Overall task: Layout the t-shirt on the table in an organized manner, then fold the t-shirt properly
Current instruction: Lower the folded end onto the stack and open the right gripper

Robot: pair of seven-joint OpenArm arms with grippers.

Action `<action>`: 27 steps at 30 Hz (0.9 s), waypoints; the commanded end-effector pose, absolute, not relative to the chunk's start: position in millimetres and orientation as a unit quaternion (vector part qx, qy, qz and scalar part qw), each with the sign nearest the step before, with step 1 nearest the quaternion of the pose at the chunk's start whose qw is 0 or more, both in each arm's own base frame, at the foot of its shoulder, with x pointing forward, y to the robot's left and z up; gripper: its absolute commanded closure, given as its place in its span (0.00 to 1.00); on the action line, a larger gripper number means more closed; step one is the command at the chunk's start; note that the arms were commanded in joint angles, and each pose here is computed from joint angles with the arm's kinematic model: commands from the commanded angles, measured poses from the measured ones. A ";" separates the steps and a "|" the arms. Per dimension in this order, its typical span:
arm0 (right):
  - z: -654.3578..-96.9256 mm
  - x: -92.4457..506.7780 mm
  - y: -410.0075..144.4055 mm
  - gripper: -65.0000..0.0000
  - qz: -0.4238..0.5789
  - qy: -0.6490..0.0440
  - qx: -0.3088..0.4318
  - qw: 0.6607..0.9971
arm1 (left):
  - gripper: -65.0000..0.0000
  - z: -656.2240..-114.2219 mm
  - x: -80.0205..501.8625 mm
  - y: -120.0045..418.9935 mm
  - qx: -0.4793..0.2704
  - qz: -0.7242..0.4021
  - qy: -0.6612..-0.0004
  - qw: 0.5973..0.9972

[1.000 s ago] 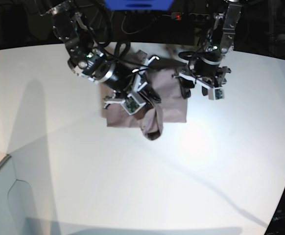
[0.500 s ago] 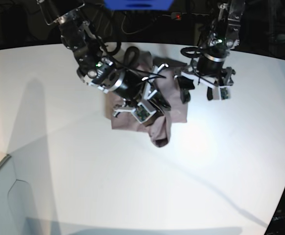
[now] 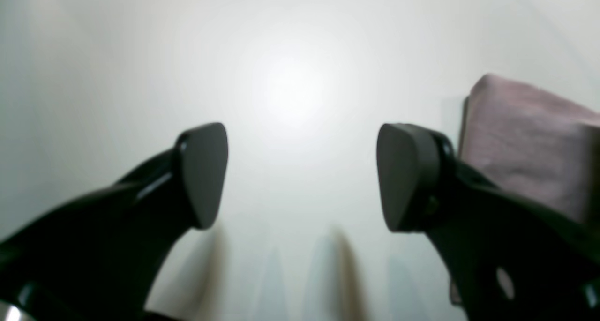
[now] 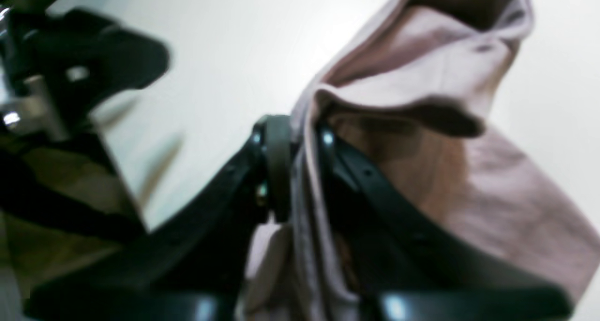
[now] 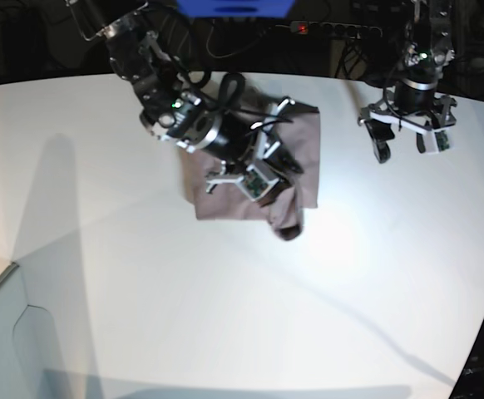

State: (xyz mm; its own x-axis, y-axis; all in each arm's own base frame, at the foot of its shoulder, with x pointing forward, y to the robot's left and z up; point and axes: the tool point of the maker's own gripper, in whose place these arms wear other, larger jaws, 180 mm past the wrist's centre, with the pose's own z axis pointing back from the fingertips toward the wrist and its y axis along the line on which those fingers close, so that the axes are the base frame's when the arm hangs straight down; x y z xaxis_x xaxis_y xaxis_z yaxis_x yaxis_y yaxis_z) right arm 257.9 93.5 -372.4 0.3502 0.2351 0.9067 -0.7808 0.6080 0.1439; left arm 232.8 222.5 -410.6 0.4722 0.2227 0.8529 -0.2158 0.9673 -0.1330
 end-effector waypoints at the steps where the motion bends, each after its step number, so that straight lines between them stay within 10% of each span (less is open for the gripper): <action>1: -352.6 262.4 103.5 0.76 0.328 -0.488 0.311 0.746 | 0.26 -401.6 235.8 223.7 -0.003 0.124 -0.513 0.849; 10: -348.4 254.3 118.2 0.54 0.354 -0.485 0.322 0.732 | 0.26 -401.3 237.7 221.0 -0.006 0.122 -0.514 0.849; 27: -356.1 278.0 -10.9 0.54 0.233 -0.519 0.213 0.795 | 0.26 -406.7 222.2 218.0 -0.008 0.131 -0.502 0.855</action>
State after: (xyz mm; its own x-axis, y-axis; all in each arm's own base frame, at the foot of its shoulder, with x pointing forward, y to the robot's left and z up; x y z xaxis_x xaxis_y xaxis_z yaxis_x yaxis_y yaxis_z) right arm 269.8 -13.9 -373.5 0.4037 0.1835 0.8963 -0.5853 0.8048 0.0988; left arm 219.1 213.8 -416.5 0.4912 0.2434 0.8364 -0.2205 0.9636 -0.1509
